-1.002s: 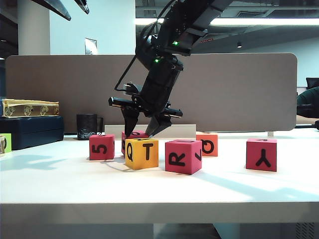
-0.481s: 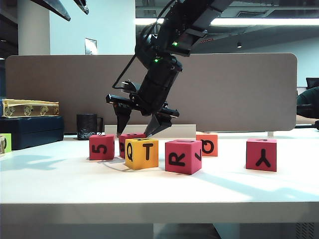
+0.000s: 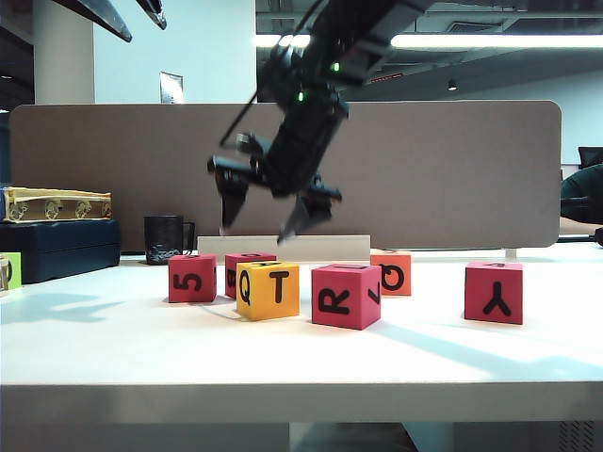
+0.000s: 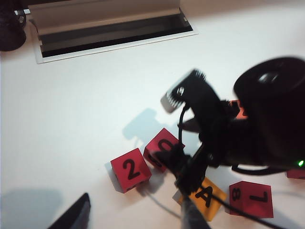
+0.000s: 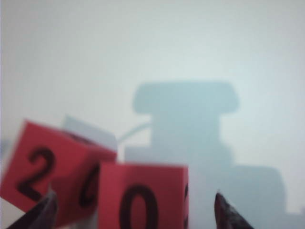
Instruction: Select the appropriate blocks from the scattered letter blocks on the table and arrange them in a row to spell out "2024".
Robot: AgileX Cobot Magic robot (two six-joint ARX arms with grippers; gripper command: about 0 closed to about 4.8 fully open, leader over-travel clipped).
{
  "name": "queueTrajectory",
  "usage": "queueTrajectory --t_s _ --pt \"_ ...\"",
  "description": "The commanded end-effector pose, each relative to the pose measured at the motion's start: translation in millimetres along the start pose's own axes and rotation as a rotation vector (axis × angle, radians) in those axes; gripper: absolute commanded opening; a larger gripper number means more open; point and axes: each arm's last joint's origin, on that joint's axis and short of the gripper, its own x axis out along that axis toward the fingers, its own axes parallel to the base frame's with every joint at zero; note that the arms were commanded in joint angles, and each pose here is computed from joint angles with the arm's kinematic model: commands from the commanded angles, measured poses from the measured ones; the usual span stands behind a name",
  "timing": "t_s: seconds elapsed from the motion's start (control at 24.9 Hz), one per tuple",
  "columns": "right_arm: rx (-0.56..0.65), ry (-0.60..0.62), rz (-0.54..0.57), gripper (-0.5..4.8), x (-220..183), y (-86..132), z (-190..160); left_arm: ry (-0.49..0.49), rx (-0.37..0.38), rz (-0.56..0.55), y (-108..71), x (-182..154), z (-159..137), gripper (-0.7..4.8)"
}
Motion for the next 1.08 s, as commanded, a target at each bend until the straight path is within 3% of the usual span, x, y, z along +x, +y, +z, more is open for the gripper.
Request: queueTrajectory --t_s 0.04,0.16,0.2,0.28,0.44,0.52,0.6,0.8,1.08 --pt "-0.008 -0.077 -0.005 4.14 -22 2 23 -0.002 0.005 -0.005 -0.6 -3 0 2.37" --pt "-0.022 -0.095 -0.039 4.05 -32 1 31 0.006 0.004 -0.005 -0.6 -3 0 2.37" --pt "-0.029 -0.09 -0.046 3.81 -35 -1 33 0.007 0.004 -0.005 -0.6 -3 0 2.37" --pt "-0.032 -0.077 -0.062 3.06 -37 -5 33 0.007 0.004 -0.005 -0.6 -3 0 2.36" --pt "-0.033 0.009 -0.121 1.09 -36 -17 26 0.006 0.004 -0.005 -0.6 -3 0 2.36" --pt "-0.049 0.03 -0.124 0.73 -34 -19 23 0.005 0.005 -0.005 -0.6 -3 0 2.33" --pt "-0.047 0.042 -0.129 0.3 -34 -22 22 0.005 0.005 -0.005 -0.6 -3 0 1.98" --pt "-0.04 0.088 -0.125 -0.01 -17 -27 13 0.006 0.041 -0.005 -0.6 -3 0 0.51" --pt "-0.028 0.174 -0.066 -0.01 4 -30 -2 0.005 0.049 -0.005 -0.6 -3 0 0.47"
